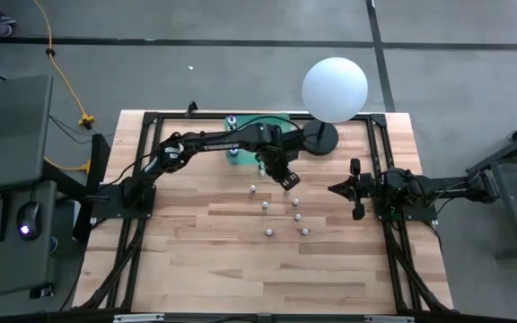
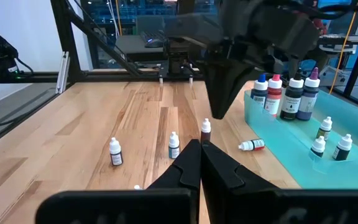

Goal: Pick & Place food coloring
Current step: Put the small red food coloring bottle into the green bin

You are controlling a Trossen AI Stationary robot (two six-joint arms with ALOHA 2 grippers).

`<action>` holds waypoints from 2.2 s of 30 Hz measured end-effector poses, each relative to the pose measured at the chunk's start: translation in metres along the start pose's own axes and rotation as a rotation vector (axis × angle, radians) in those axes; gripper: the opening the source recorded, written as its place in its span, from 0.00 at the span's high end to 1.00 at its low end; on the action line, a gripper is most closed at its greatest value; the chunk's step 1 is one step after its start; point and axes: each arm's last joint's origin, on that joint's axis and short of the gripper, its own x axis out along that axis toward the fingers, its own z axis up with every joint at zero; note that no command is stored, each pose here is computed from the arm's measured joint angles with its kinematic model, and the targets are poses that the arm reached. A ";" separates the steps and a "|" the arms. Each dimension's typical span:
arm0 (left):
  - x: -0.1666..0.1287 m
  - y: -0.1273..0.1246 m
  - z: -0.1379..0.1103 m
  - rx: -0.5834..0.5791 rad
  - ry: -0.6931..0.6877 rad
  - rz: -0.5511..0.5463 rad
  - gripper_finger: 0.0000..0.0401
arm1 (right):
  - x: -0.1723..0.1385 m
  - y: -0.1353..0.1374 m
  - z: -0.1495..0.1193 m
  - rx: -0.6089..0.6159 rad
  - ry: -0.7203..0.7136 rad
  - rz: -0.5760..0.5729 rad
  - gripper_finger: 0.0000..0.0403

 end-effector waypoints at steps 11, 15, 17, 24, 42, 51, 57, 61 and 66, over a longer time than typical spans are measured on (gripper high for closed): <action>0.000 0.011 -0.005 -0.509 -0.087 0.240 0.99 | 0.000 0.000 0.000 0.000 0.000 0.000 1.00; 0.000 0.012 -0.007 -0.630 -0.085 0.251 0.99 | 0.000 0.000 0.000 0.000 0.000 0.000 1.00; 0.001 0.010 -0.008 -0.651 -0.088 0.248 0.99 | 0.000 0.000 0.000 0.000 0.000 0.000 1.00; 0.001 0.009 -0.005 -0.648 -0.127 0.239 0.99 | 0.000 0.000 0.000 0.000 0.000 0.000 1.00; 0.000 0.012 -0.003 -0.960 -0.192 0.230 0.99 | 0.000 0.000 0.000 0.000 -0.001 0.000 1.00; 0.010 0.021 -0.013 -1.193 -0.178 0.329 0.99 | 0.000 0.000 0.000 0.000 0.000 0.000 1.00; 0.024 0.023 -0.013 -1.165 -0.230 0.327 0.99 | 0.000 0.000 0.000 0.000 0.000 0.000 1.00; 0.028 0.027 -0.015 -1.217 -0.235 0.344 0.99 | 0.000 0.000 0.000 0.000 0.000 0.000 1.00; 0.038 0.033 -0.022 -1.303 -0.198 0.374 0.99 | 0.000 0.000 0.000 0.000 0.000 0.000 1.00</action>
